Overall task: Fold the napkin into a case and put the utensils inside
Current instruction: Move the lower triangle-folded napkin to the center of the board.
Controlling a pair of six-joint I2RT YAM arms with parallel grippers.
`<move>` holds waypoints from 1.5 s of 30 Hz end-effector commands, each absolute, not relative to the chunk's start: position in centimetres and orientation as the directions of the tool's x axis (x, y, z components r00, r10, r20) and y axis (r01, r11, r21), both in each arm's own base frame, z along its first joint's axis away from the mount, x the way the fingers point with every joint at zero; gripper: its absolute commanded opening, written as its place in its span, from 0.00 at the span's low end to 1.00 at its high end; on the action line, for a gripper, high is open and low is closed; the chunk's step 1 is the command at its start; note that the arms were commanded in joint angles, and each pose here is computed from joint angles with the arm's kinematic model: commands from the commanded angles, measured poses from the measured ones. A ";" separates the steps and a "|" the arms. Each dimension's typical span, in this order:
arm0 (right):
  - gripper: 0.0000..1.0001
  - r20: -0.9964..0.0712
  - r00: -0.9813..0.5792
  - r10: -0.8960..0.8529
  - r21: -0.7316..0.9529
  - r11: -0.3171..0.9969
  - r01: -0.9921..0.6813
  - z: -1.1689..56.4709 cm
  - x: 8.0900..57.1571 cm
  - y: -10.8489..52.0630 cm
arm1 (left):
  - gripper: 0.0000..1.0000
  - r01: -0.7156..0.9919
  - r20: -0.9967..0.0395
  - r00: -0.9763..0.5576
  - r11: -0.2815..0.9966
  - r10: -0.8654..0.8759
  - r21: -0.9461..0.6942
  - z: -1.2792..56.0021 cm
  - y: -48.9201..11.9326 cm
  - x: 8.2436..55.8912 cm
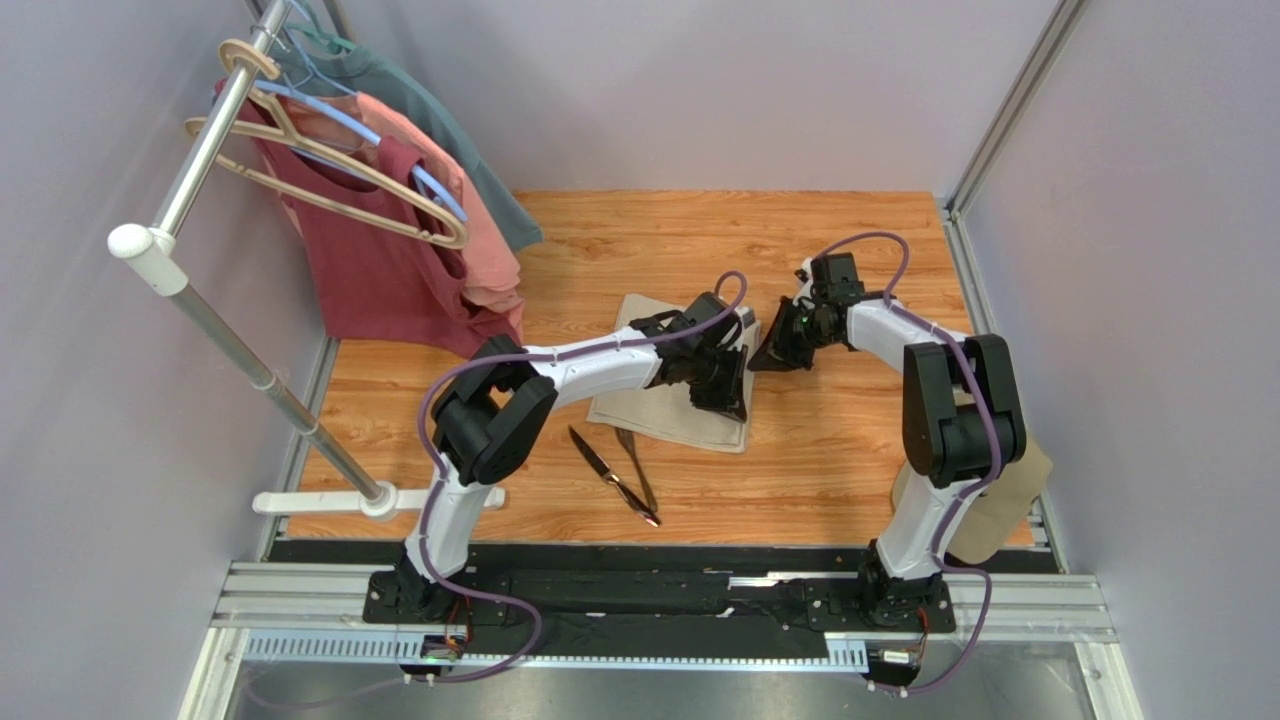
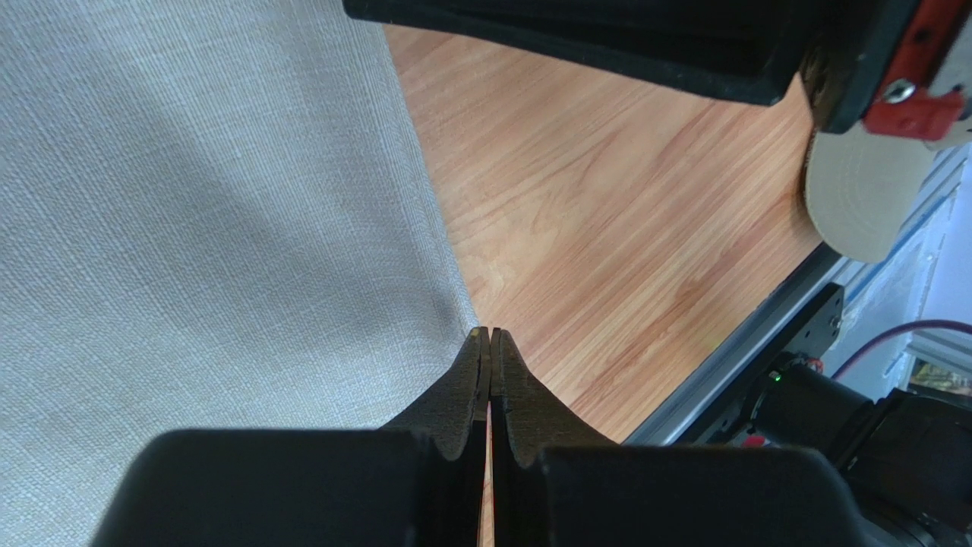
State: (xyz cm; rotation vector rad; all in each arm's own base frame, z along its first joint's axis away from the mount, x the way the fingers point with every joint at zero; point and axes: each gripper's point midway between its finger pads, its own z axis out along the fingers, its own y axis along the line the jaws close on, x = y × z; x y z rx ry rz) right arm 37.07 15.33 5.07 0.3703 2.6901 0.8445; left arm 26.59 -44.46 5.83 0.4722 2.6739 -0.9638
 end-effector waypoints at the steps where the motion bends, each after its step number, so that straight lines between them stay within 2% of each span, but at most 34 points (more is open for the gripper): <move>1: 0.00 -0.279 -0.907 0.317 0.605 0.791 0.090 7.0 37.7 15.3 | 0.00 0.408 -0.367 -0.902 0.731 0.229 -0.547 5.7 -44.5 26.0; 5: 0.00 -0.283 -0.908 0.310 0.610 0.788 0.079 7.3 37.5 15.6 | 0.00 0.404 -0.355 -0.906 0.728 0.232 -0.554 5.7 -44.6 25.4; 11: 0.00 -0.272 -0.919 0.284 0.631 0.774 0.053 7.8 36.6 16.8 | 0.00 0.424 -0.410 -0.886 0.741 0.218 -0.521 7.8 -43.1 25.2; 17: 0.00 -0.239 -0.929 0.282 0.626 0.776 0.075 6.2 35.6 16.7 | 0.00 0.394 -0.364 -0.905 0.760 0.221 -0.518 6.8 -42.2 24.3; 20: 0.00 -0.236 -0.931 0.278 0.615 0.785 0.079 5.7 35.2 16.4 | 0.00 0.418 -0.391 -0.894 0.723 0.220 -0.550 8.1 -42.7 24.2; 23: 0.00 -0.243 -0.931 0.273 0.592 0.802 0.081 5.6 35.1 16.0 | 0.01 0.421 -0.423 -0.883 0.743 0.205 -0.521 8.8 -41.8 24.6; 28: 0.00 -0.271 -0.925 0.266 0.541 0.837 0.082 6.0 34.9 15.0 | 0.01 0.385 -0.378 -0.902 0.783 0.207 -0.490 6.8 -40.6 24.9; 37: 0.00 -0.301 -0.926 0.227 0.573 0.819 0.014 8.7 34.3 17.6 | 0.00 0.377 -0.323 -0.919 0.751 0.228 -0.542 4.2 -43.1 24.4; 41: 0.00 -0.258 -0.939 0.227 0.579 0.814 0.037 7.2 33.8 18.1 | 0.00 0.385 -0.322 -0.917 0.733 0.235 -0.561 4.2 -44.2 23.9; 45: 0.00 -0.221 -0.946 0.236 0.516 0.852 0.092 4.2 32.9 16.5 | 0.00 0.393 -0.325 -0.915 0.709 0.238 -0.586 4.6 -45.6 23.9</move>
